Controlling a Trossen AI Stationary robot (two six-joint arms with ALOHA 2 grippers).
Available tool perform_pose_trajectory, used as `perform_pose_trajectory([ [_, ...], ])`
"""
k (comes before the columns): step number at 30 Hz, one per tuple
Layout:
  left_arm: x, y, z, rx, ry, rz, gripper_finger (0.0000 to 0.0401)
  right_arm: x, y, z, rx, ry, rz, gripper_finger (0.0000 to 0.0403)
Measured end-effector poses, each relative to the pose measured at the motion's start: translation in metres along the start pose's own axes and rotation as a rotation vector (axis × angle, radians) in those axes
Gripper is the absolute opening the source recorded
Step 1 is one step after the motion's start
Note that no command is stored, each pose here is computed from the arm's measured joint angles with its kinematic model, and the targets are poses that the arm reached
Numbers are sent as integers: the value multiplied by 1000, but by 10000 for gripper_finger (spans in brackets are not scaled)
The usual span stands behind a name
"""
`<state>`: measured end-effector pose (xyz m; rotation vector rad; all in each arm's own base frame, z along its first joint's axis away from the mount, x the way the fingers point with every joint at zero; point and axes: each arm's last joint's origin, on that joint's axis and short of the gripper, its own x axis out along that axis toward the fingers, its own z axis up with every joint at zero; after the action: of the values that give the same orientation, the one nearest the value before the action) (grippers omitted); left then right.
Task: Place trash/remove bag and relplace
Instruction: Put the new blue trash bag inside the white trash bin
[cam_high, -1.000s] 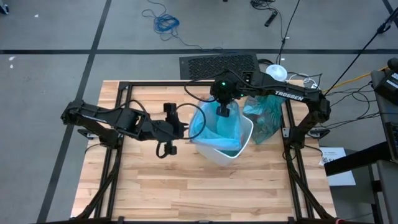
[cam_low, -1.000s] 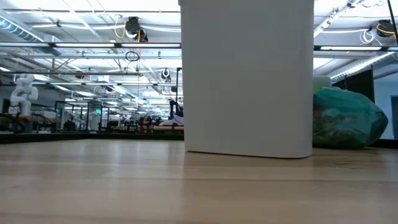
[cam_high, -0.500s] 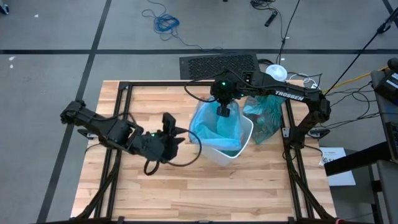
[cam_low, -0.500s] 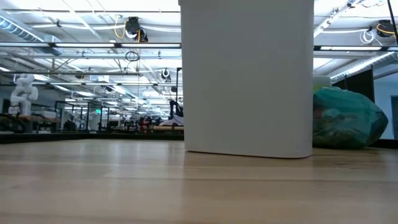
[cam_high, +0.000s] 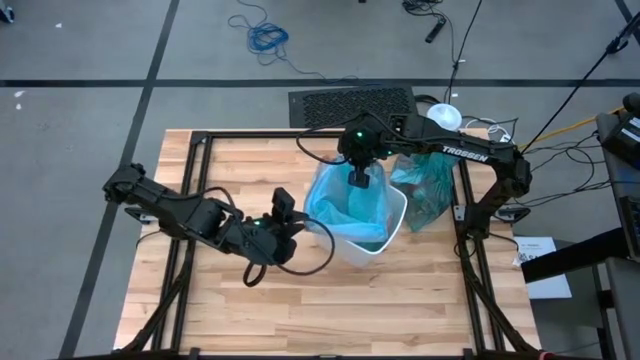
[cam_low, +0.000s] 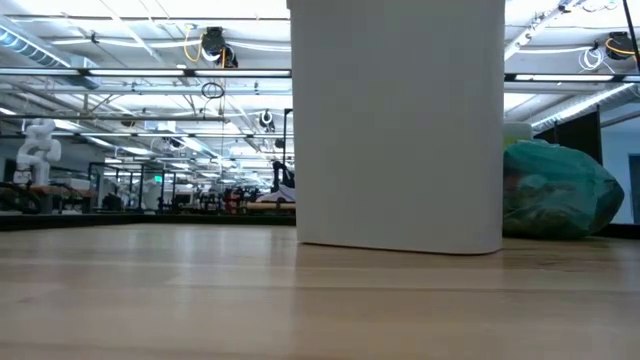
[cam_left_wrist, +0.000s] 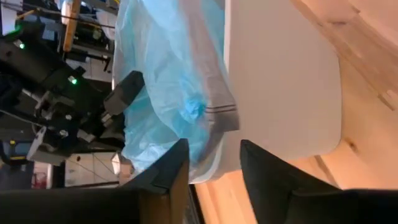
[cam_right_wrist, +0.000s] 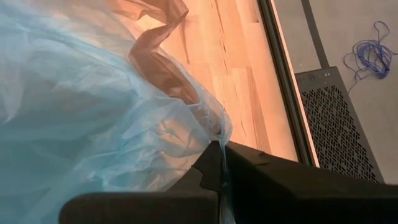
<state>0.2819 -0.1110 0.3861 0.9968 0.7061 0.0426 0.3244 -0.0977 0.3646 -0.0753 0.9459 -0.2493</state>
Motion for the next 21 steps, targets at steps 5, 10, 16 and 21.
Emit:
perform_pose_trajectory([
  [5, -1, -1, -2, -75, 15, -12, 57, 0, 0, 0, -4, 1, 0, 0],
  [10, 0, -6, -12, -179, 105, -54, 8, 0, 0, 0, -3, 5, 1, 0],
  [16, 9, -14, -19, -261, 144, -94, 2, 0, 0, -1, 3, 7, 1, 0],
  [21, 19, -24, -20, -282, 150, -105, 1, 0, 1, -3, 17, 29, 6, 0],
])
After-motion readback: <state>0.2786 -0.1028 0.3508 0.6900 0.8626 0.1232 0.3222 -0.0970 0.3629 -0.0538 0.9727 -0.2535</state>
